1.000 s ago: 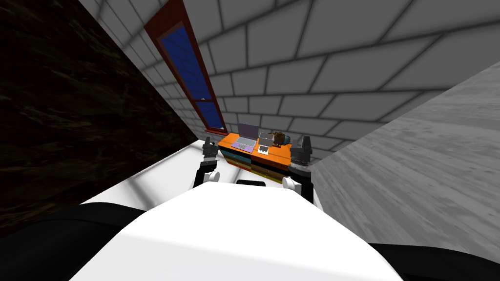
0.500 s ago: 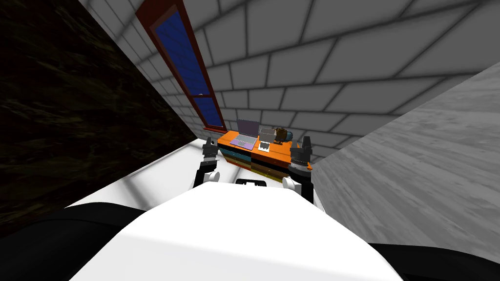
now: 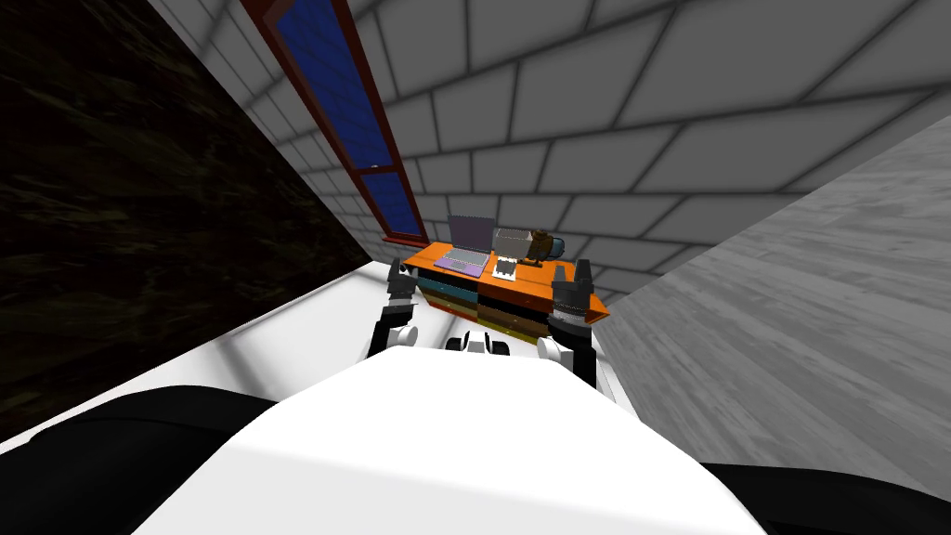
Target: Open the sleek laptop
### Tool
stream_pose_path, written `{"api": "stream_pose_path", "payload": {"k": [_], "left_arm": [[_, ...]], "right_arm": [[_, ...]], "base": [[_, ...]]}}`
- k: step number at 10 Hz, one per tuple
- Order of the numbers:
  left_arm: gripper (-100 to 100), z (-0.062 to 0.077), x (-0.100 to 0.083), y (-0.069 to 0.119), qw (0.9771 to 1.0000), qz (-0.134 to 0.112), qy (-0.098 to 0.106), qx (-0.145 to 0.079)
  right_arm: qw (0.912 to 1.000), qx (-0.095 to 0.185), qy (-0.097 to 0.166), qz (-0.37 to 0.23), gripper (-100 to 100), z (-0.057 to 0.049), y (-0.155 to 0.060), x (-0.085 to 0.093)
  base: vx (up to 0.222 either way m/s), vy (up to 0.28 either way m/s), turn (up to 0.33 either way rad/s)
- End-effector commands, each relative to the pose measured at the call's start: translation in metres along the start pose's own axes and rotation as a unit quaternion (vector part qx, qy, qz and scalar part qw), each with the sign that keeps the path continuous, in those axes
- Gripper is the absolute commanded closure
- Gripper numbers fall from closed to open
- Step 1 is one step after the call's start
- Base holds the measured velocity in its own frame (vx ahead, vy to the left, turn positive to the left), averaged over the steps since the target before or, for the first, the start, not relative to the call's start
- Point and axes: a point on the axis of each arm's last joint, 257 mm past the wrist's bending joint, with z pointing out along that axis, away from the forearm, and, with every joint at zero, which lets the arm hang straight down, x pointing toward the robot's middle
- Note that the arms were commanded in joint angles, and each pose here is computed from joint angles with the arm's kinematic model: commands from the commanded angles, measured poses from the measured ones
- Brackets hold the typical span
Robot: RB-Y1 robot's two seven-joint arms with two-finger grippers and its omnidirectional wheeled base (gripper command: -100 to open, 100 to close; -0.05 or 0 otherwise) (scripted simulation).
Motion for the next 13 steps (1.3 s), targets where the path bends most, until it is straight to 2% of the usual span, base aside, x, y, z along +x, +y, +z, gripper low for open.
{"api": "stream_pose_path", "payload": {"k": [1, 5, 6, 9, 10, 13], "left_arm": [[-100, 0.009, 0.011, 0.011, 0.9996, 0.003, 0.026, -0.009], [-100, 0.031, 0.036, 0.035, 0.9975, -0.001, 0.065, -0.027], [-100, 0.031, 0.036, 0.035, 0.9975, -0.001, 0.065, -0.027], [-100, 0.048, 0.057, 0.059, 0.9946, -0.006, 0.092, -0.048], [-100, 0.052, 0.059, 0.055, 0.9946, -0.007, 0.095, -0.042], [-100, 0.07, 0.084, 0.079, 0.9903, -0.01, 0.122, -0.065]], "right_arm": [[1.0, 0.0, 0.0, 0.0, 0, 0.0, 0.0, 0.0], [1.0, 0.0, 0.0, 0.0, 0, 0.0, 0.0, 0.0], [1.0, 0.0, 0.0, 0.0, 0, 0.0, 0.0, 0.0], [1.0, 0.0, 0.0, 0.0, 0, 0.0, 0.0, 0.0], [1.0, 0.0, 0.0, 0.0, 0, 0.0, 0.0, 0.0], [1.0, 0.0, 0.0, 0.0, 0, 0.0, 0.0, 0.0]], "base": [[0.028, 0.026, -0.03], [0.041, 0.045, -0.036], [0.034, 0.031, -0.018], [0.045, 0.042, -0.042], [0.041, 0.047, -0.027], [0.046, 0.055, -0.048]]}}
